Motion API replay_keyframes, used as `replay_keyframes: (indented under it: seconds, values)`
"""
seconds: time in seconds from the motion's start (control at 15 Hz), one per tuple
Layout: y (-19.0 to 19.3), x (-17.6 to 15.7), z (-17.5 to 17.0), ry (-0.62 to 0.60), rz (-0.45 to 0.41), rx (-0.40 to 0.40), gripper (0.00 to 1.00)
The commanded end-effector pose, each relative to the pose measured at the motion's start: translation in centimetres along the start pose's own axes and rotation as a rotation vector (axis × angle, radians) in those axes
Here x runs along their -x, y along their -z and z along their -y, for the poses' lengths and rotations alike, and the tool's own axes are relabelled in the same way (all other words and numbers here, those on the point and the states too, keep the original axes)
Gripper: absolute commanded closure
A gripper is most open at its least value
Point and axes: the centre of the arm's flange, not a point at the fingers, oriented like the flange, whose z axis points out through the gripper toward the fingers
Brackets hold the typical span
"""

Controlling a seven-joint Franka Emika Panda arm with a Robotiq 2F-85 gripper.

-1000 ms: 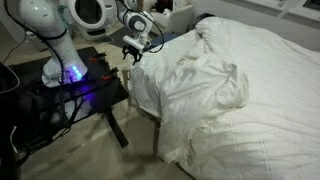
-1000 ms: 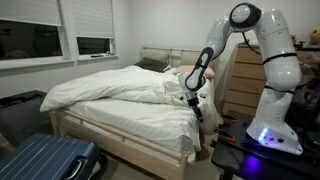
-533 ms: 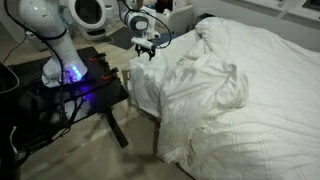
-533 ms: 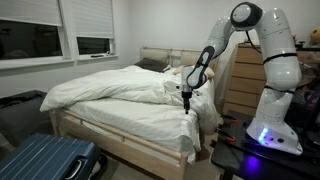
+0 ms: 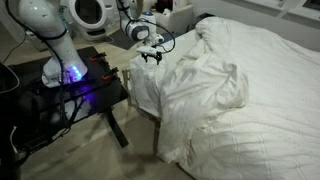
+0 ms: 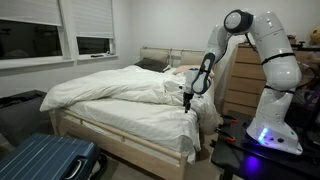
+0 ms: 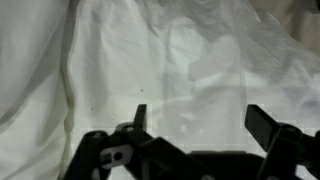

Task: Straighten the bottom right corner of the bedsheet

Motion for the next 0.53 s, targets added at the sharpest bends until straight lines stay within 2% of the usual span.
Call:
replay_keyframes:
  seconds: [0.0, 0.27, 0.33, 0.47]
  values:
    - [-1.9, 0.8, -0.4, -0.002, -0.014, 0.061, 0.00]
    - [-3.4, 1.7, -0.9, -0.017, 0.001, 0.082, 0.00]
    - [-3.6, 1.7, -0.9, -0.019, 0.004, 0.083, 0.17]
    - [-4.1, 1.7, -0.8, -0.026, 0.007, 0.085, 0.34]
